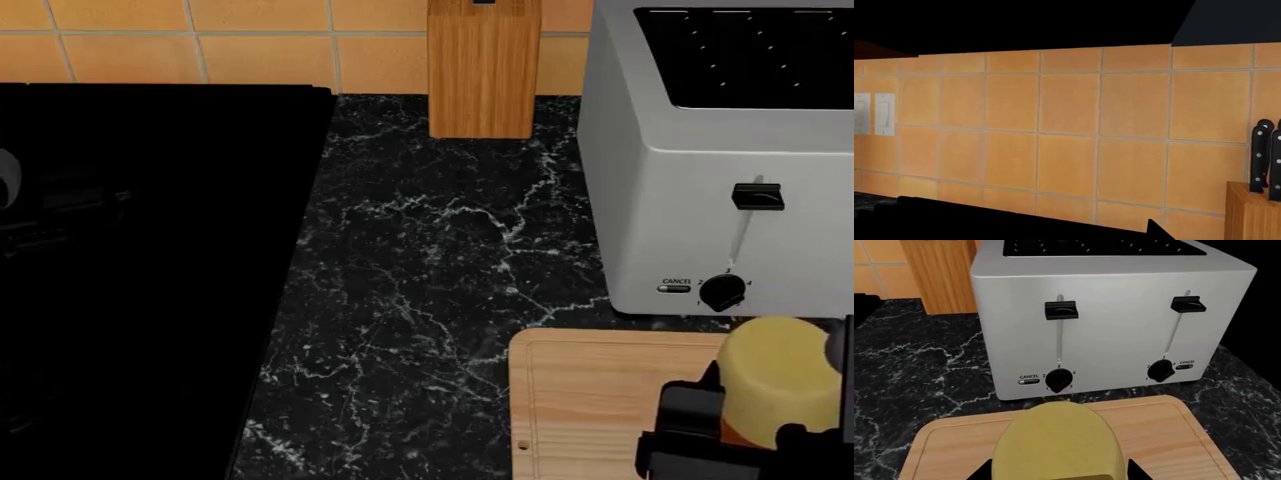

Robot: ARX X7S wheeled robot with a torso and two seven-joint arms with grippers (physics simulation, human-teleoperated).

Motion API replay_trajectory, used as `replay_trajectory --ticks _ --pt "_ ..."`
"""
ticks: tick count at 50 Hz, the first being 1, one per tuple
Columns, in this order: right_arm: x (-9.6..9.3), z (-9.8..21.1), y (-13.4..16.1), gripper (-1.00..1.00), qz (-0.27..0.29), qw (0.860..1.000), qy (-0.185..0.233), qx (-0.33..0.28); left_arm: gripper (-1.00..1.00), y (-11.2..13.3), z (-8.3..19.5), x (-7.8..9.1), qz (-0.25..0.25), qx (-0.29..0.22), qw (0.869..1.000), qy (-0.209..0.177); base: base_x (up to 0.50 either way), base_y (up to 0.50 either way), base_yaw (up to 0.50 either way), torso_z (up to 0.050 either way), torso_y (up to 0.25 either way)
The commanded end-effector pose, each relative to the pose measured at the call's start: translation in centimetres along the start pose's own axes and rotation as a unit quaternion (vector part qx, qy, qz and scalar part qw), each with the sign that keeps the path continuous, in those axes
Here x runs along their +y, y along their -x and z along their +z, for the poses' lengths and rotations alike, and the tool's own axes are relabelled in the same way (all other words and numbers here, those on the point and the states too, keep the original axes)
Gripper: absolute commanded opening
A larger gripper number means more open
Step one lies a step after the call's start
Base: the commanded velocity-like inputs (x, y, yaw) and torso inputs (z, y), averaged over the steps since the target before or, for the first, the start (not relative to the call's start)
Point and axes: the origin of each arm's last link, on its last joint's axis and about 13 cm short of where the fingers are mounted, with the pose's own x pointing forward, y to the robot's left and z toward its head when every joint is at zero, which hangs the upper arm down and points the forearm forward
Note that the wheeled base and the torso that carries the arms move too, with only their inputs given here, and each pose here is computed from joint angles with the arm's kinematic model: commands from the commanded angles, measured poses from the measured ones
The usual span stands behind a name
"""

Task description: Pick up the wedge of cheese and place it on the slice of bread to prepare a simple cheese on bread dish.

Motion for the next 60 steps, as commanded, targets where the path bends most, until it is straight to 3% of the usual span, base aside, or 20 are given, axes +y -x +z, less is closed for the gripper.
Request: replay_trajectory --ticks 1,39,40,60 --pt "-0.3 0.1 -0.3 -1.00 -0.001 1.000 0.009 -0.011 1.00 0.0 0.0 0.0 0.002 0.000 1.000 -0.002 0.00 0.00 0.00 0.000 0.000" --pt "-0.3 -1.7 -1.0 -1.00 0.011 1.000 -0.009 0.018 1.00 0.0 0.0 0.0 0.006 0.000 1.000 -0.004 0.00 0.00 0.00 0.000 0.000" --pt "-0.3 -1.6 -0.9 1.00 0.011 1.000 -0.007 0.020 1.00 0.0 0.0 0.0 0.005 0.000 1.000 -0.004 0.00 0.00 0.00 0.000 0.000" --pt "0.5 0.8 0.5 1.00 0.020 1.000 0.021 -0.013 1.00 0.0 0.0 0.0 0.004 0.000 1.000 -0.002 0.00 0.00 0.00 0.000 0.000"
